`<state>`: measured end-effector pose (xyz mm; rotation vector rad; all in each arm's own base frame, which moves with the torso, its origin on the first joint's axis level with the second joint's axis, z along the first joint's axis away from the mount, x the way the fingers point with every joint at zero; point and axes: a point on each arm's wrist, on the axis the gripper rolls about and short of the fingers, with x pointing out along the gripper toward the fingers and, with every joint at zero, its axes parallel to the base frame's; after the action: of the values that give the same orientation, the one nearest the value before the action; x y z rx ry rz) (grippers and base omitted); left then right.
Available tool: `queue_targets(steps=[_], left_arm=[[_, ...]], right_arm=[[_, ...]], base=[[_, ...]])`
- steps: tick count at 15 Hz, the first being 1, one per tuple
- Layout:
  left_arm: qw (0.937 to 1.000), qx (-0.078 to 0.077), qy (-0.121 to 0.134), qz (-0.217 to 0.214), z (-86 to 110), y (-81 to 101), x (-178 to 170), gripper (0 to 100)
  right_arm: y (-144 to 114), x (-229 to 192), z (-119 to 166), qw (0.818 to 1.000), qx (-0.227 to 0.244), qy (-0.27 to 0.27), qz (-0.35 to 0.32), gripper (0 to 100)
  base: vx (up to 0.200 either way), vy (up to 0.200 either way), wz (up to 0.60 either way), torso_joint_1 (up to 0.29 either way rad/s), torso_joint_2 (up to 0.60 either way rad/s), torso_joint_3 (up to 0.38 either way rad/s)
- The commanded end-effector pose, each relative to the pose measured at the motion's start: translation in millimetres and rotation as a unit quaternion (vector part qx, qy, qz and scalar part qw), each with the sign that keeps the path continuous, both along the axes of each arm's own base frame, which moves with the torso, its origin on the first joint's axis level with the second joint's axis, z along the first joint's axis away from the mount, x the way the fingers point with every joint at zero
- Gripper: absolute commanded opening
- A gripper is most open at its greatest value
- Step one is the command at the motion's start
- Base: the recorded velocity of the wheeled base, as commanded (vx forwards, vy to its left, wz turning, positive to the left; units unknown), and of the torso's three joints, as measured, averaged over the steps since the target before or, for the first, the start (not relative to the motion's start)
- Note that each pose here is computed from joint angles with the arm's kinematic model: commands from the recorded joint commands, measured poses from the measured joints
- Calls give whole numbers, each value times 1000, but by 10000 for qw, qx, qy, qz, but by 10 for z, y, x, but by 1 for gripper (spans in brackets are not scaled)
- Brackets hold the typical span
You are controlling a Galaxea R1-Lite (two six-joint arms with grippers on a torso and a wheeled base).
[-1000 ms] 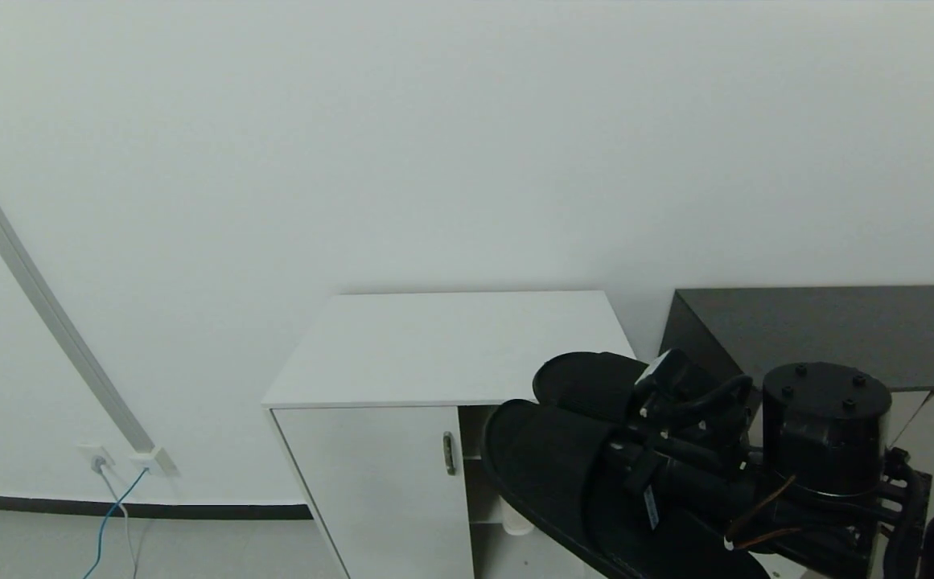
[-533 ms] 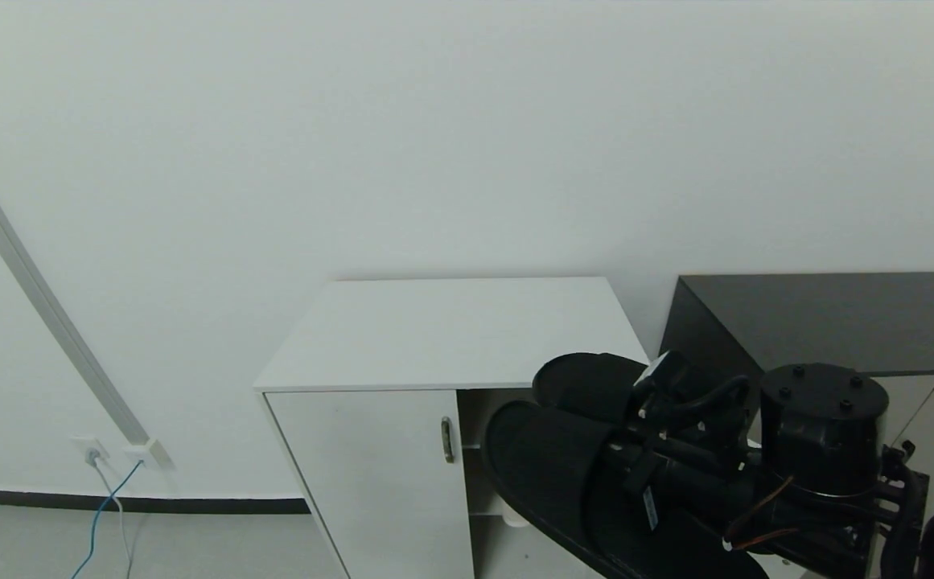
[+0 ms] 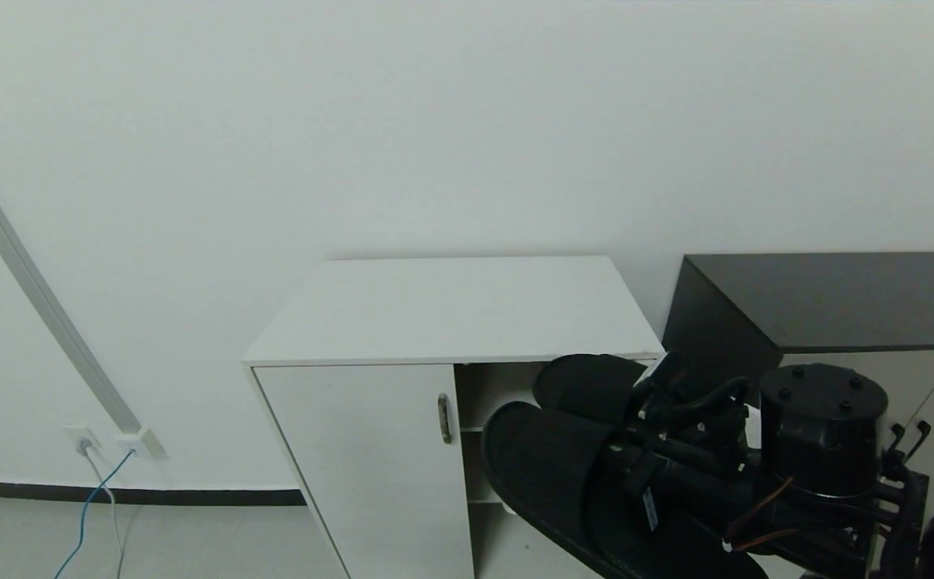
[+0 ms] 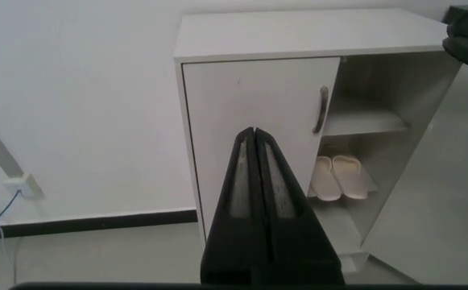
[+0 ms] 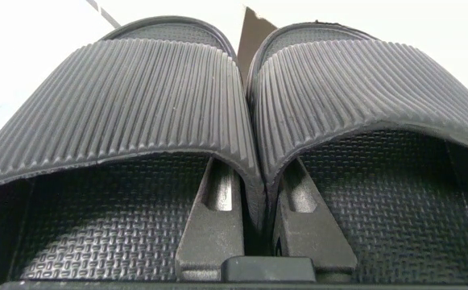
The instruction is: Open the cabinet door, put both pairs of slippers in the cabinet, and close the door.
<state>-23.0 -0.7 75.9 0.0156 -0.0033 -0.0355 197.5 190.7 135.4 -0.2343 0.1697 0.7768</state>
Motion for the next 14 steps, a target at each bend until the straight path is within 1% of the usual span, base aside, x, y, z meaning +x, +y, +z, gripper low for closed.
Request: queue_targets(steps=[1,7,14], left_arm=[[10000,-1,15,1,-4,0,2,0],[10000,-1,7,1,0,0,1,0],[10000,-1,7,1,0,0,1,0]], right_arm=[[2,1,-5,10000,-7,5,0,0],[6,6,-51,10000,-71,60,2,0],[16,17,-97,10000,-58,41,-13,0]], base=[[0,0,0,-217,515,305],[0,0,0,-225,541,320],[0,0,0,-188,507,323]])
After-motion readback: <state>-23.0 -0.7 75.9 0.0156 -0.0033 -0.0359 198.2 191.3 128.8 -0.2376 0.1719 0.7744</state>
